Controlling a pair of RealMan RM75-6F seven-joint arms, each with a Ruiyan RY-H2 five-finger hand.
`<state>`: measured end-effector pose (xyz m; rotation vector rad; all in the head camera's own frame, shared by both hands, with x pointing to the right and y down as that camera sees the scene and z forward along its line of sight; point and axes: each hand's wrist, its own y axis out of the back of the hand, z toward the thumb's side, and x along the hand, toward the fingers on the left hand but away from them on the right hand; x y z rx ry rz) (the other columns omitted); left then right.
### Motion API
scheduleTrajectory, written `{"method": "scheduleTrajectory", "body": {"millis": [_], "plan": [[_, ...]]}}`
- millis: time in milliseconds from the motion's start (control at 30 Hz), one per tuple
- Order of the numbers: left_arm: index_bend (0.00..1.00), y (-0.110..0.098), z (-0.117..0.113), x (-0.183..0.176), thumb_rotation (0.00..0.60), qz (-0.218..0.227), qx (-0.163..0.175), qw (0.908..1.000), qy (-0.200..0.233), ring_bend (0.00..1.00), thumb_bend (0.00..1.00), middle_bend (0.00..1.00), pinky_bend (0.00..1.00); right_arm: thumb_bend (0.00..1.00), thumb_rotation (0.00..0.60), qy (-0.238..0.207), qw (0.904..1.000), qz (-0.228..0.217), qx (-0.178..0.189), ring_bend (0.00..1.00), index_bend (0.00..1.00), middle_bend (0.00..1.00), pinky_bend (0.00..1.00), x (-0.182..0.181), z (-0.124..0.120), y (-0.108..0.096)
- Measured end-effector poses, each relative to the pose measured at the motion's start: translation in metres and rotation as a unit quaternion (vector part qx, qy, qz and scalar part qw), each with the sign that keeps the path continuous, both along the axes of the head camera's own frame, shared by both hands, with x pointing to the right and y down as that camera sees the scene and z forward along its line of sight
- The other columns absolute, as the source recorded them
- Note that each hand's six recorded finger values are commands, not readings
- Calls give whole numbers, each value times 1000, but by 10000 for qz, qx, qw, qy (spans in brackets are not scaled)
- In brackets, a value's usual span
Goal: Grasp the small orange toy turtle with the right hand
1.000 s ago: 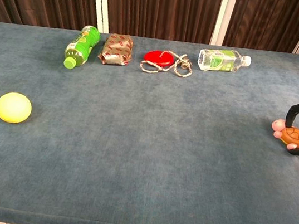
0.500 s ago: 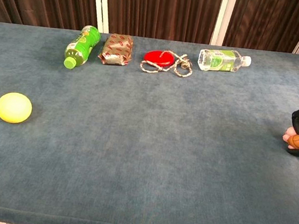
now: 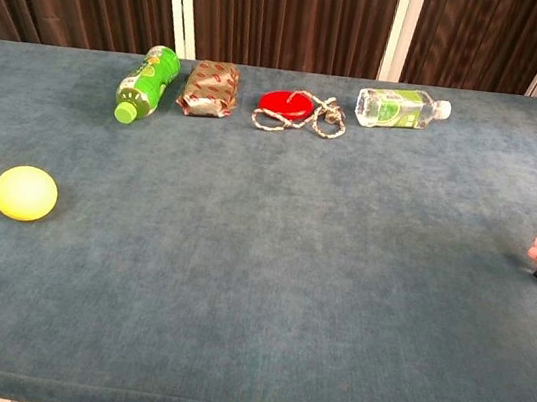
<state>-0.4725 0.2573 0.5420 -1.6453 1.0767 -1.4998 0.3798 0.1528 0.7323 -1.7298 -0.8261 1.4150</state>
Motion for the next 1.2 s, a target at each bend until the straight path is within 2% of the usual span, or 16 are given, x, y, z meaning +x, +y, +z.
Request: {"method": "scheduleTrajectory", "body": {"millis": [67,267,433,567,767,900,1067,1200], "plan": [[155,0,0,0,600,-2,2,10000,2,45,416,3,218,222,600,-61,10000,-19,-44,940,524,582,1000,2,-5,2],[155,0,0,0,600,3,-5,10000,5,48,417,3,218,163,600,-38,9998,-86,-183,898,253,432,1000,9,-26,11],[155,0,0,1,600,11,-11,10000,3,53,417,4,218,120,600,244,9990,-117,-362,868,143,339,988,18,-44,19],[155,0,1,1,600,11,-21,10000,-7,54,417,4,218,108,600,390,9984,-32,-416,860,155,322,983,22,-62,23],[155,-2,2,2,600,13,-38,10000,-13,54,417,4,218,107,600,331,9991,249,18,860,325,322,983,22,-83,14],[155,-1,3,3,600,46,-34,10000,-26,54,416,4,218,107,600,339,9990,276,-91,860,382,322,983,19,-73,13],[156,0,3,2,600,25,-43,10000,-34,54,416,4,218,107,600,347,9981,228,-465,860,410,323,982,11,-47,16],[155,-1,2,1,600,-14,-39,10000,-21,54,416,4,219,107,600,366,9976,174,-553,865,439,340,981,6,-34,18]]}}
